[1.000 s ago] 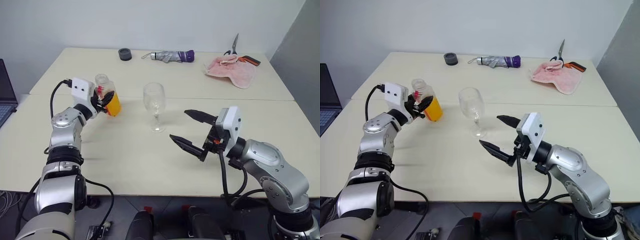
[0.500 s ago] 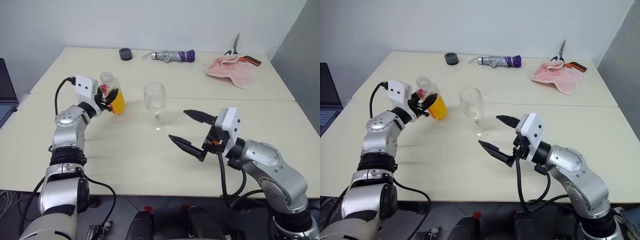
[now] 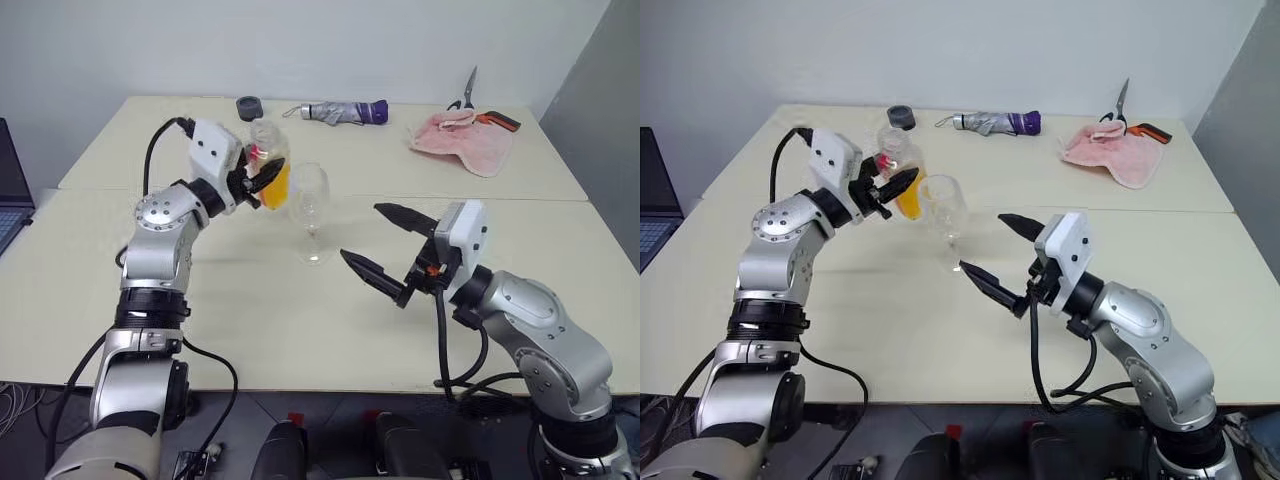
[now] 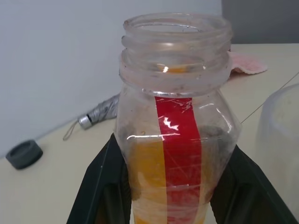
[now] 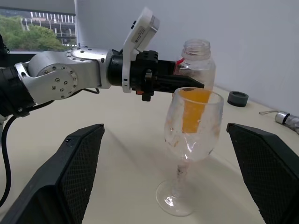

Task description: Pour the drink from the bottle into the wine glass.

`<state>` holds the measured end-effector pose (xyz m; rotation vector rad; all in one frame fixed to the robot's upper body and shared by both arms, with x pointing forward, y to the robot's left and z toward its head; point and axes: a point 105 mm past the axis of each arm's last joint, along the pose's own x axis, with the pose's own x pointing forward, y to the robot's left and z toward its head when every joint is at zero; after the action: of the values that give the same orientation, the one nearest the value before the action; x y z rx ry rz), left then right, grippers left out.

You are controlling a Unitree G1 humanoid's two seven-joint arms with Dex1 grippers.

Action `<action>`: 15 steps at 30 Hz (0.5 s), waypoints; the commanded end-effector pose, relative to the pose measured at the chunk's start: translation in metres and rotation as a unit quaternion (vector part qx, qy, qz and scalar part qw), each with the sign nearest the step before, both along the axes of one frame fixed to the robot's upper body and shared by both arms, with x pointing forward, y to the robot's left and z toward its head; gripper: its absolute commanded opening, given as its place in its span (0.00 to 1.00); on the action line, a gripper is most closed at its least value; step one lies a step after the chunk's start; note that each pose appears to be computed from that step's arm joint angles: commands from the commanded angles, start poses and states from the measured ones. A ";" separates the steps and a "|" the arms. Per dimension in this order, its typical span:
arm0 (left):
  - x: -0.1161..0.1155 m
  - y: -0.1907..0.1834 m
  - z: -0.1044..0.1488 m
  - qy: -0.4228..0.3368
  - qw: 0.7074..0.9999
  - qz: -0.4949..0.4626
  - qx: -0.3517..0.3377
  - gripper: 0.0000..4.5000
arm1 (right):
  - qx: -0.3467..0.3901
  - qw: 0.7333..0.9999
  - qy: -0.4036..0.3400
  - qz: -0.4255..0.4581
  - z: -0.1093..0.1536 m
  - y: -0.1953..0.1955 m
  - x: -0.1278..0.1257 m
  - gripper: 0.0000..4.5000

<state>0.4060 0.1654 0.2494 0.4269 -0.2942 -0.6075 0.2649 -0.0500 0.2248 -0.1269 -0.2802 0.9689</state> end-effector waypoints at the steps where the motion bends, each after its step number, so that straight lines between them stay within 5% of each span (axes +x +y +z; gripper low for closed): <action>1: -0.005 -0.003 0.031 -0.082 0.995 -0.003 0.051 0.38 | 0.007 1.000 -0.015 -0.007 0.007 0.003 0.003 1.00; 15: -0.005 -0.006 0.040 -0.192 0.961 -0.007 0.198 0.38 | -0.001 1.000 -0.011 -0.007 0.004 0.010 0.008 1.00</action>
<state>0.4072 0.1619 0.2620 0.8711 -0.4400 -0.6247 0.2767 -0.0405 0.2194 -0.1190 -0.2552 0.9492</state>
